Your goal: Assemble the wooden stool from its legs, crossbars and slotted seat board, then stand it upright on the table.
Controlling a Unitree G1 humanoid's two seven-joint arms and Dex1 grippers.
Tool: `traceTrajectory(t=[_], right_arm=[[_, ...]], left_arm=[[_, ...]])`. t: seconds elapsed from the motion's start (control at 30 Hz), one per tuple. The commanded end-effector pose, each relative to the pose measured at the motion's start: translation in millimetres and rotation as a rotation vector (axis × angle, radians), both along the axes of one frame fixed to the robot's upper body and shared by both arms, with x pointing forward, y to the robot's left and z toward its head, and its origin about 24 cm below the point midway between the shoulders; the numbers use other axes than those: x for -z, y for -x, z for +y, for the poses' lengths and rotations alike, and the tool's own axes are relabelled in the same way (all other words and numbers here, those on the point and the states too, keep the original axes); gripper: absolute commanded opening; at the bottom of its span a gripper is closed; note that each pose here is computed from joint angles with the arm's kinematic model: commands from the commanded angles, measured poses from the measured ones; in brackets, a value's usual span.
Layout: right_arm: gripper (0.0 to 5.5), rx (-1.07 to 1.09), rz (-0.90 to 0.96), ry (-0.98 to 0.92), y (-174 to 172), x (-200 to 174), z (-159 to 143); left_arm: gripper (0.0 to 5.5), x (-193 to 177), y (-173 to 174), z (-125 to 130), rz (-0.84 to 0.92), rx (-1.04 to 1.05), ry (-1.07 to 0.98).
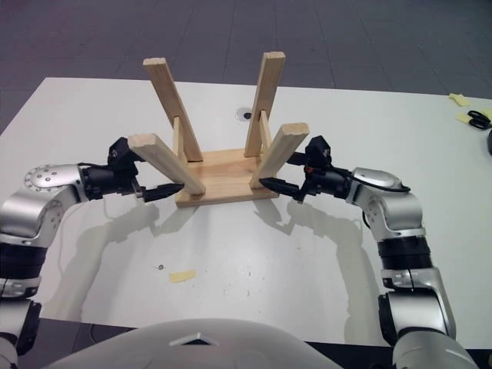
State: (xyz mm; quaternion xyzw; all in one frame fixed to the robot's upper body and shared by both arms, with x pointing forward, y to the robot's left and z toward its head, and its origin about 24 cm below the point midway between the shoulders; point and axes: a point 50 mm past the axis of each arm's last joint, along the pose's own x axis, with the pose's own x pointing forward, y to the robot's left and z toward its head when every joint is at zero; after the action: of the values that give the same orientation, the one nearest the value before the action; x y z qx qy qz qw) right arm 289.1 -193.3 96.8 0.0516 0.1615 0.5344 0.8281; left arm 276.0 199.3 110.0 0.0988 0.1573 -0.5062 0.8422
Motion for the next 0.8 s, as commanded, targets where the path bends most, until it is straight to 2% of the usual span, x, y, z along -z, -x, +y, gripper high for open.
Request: traceTrajectory(t=[0.03, 0.17, 0.3, 0.47, 0.67, 0.8], right_arm=[[4.52, -0.103, 0.062, 0.013, -4.5, 5.7, 5.3], [3.78, -0.142, 0.098, 0.029, -5.8, 12.5, 6.5], [3.02, -0.163, 0.129, 0.012, -5.1, 15.7, 12.0], [2.27, -0.159, 0.139, -0.002, -3.2, 13.6, 13.8], [1.87, -0.17, 0.193, -0.032, 12.9, 8.0, 13.1], [1.82, -0.164, 0.304, -0.177, 38.0, -13.4, 12.2]], left_arm=[[4.64, 9.2, 5.2, -4.7, 0.092, 0.098, -0.03], [3.86, 13.4, -1.1, -11.2, 0.134, 0.099, 0.029], [3.04, 5.1, -17.3, -20.1, 0.187, -0.007, 0.24], [2.35, 6.2, 0.0, -19.3, 0.276, 0.062, 0.214], [1.81, -3.8, 19.6, -15.9, 0.41, 0.175, 0.205], [1.7, -19.7, 20.4, -20.0, 0.506, 0.141, 0.352]])
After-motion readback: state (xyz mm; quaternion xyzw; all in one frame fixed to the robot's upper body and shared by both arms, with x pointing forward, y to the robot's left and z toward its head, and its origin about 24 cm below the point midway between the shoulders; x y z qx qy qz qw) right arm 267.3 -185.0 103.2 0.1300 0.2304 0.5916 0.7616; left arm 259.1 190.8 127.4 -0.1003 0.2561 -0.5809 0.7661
